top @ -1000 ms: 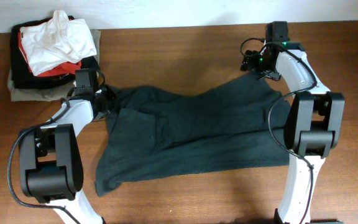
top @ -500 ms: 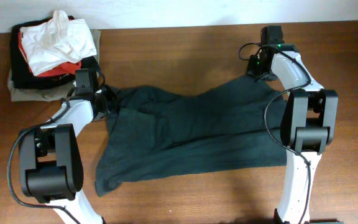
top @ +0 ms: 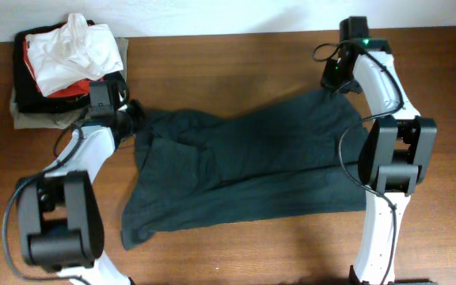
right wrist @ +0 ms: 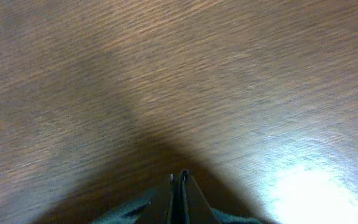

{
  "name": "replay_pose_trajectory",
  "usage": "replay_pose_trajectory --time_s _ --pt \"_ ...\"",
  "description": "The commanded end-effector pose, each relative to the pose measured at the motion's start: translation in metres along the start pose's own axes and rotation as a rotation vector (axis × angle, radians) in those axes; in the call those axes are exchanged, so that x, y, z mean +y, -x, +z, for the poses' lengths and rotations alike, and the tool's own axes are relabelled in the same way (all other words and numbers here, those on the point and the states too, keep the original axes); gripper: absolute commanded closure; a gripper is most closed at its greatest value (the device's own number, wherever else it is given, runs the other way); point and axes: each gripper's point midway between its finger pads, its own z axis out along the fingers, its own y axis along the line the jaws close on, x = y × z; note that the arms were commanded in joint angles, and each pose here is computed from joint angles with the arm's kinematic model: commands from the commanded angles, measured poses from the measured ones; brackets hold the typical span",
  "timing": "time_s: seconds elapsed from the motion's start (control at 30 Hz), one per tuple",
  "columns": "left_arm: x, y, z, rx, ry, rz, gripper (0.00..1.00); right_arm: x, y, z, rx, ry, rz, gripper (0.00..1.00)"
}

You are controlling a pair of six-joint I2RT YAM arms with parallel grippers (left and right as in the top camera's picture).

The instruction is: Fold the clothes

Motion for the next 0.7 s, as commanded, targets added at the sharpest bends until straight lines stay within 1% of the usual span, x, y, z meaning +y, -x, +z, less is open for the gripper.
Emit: replay_pose_trajectory --time_s 0.0,0.1,0.17,0.27,0.37,0.43,0.53,0.6,0.67 --pt "-0.028 0.028 -0.043 -0.087 -0.073 0.061 0.99 -0.009 0.017 -0.028 -0.045 -0.020 0.050 0.96" --pt "-0.036 0.033 -0.068 -0.110 -0.089 0.066 0.99 -0.014 0.016 -0.042 -0.034 -0.047 0.068 0.96" --pt "-0.037 0.030 -0.082 -0.105 -0.086 0.066 0.99 -0.027 0.017 -0.055 -0.040 -0.110 0.101 0.96" --pt "-0.038 0.026 -0.097 -0.096 -0.082 0.064 0.99 -0.039 0.017 -0.075 -0.041 -0.176 0.098 0.96" --pt "-0.036 0.017 -0.106 -0.062 -0.077 0.062 0.99 -0.066 0.013 -0.093 -0.029 -0.259 0.184 0.96" --pt "-0.032 0.005 -0.117 -0.024 -0.056 0.054 0.99 -0.081 0.003 -0.099 0.017 -0.282 0.232 0.96" --pt "-0.034 -0.017 -0.134 0.057 -0.077 0.042 0.99 -0.095 -0.018 -0.106 0.117 -0.277 0.260 0.96" --pt "-0.030 -0.035 -0.139 0.126 -0.059 0.034 0.99 -0.094 -0.026 -0.112 0.155 -0.255 0.266 0.96" --pt "-0.028 -0.064 -0.141 0.229 -0.024 0.042 0.99 -0.096 -0.037 -0.131 0.180 -0.258 0.264 0.96"
